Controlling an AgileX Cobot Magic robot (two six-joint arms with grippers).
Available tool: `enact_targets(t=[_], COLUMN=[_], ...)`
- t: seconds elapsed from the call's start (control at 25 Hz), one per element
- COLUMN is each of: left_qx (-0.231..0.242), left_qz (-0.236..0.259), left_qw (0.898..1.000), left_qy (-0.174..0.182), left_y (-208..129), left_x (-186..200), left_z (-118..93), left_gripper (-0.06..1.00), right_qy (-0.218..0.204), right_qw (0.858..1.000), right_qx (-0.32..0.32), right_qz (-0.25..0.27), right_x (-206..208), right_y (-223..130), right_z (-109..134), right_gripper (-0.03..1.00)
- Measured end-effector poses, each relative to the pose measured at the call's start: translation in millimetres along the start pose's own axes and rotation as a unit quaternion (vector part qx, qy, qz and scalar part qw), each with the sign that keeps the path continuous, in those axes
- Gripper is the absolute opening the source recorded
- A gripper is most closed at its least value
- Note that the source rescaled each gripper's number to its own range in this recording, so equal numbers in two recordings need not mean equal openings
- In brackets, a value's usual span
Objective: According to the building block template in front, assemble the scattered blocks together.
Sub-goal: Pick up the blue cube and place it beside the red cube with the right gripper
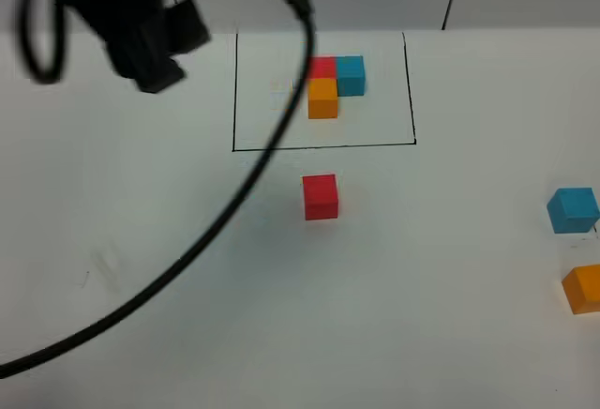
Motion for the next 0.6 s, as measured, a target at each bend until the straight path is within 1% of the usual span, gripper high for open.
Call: enact_targets(t=[0.12, 0.2, 0.28, 0.4, 0.52, 0.6], left_qx=[0.046, 0.079, 0.115, 0.154, 0.176, 0.189], left_qz=[-0.035, -0.05, -0.074, -0.105, -0.145, -0.178], left_qw=[0.998, 0.995, 0.989, 0.98, 0.97, 0.962], left_qy=[0.034, 0.046, 0.059, 0.072, 0.087, 0.08], left_y=[-40, -73, -109, -164, -212, -236], left_x=[53, 76, 102, 124, 141, 150], left_z=[9, 6, 2, -11, -24, -35], left_gripper=[0.77, 0.77, 0.77, 0.77, 0.77, 0.77], right_qy=[0.0, 0.0, 0.0, 0.0, 0.0, 0.0], right_qw=[1.0, 1.0, 1.0, 1.0, 1.0, 1.0], right_qx=[0.0, 0.0, 0.0, 0.0, 0.0, 0.0], right_qz=[0.0, 0.0, 0.0, 0.0, 0.0, 0.0], right_x=[0, 0, 0, 0, 0, 0], right_y=[0, 0, 0, 0, 0, 0], right_z=[0, 0, 0, 0, 0, 0], right_gripper=[0.0, 0.0, 0.0, 0.0, 0.0, 0.0])
Point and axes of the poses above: a point on each arm's last joint axis where the gripper is mounted, x pointing back along that axis away from the gripper, z along the wrist's bending axis when the last joint is at zero, y = z × x, the point moved 5 cm from there along -x, pointing out along that axis toward the gripper, and after that the axes turned 6 degrees about x, right-handed, at the moved point
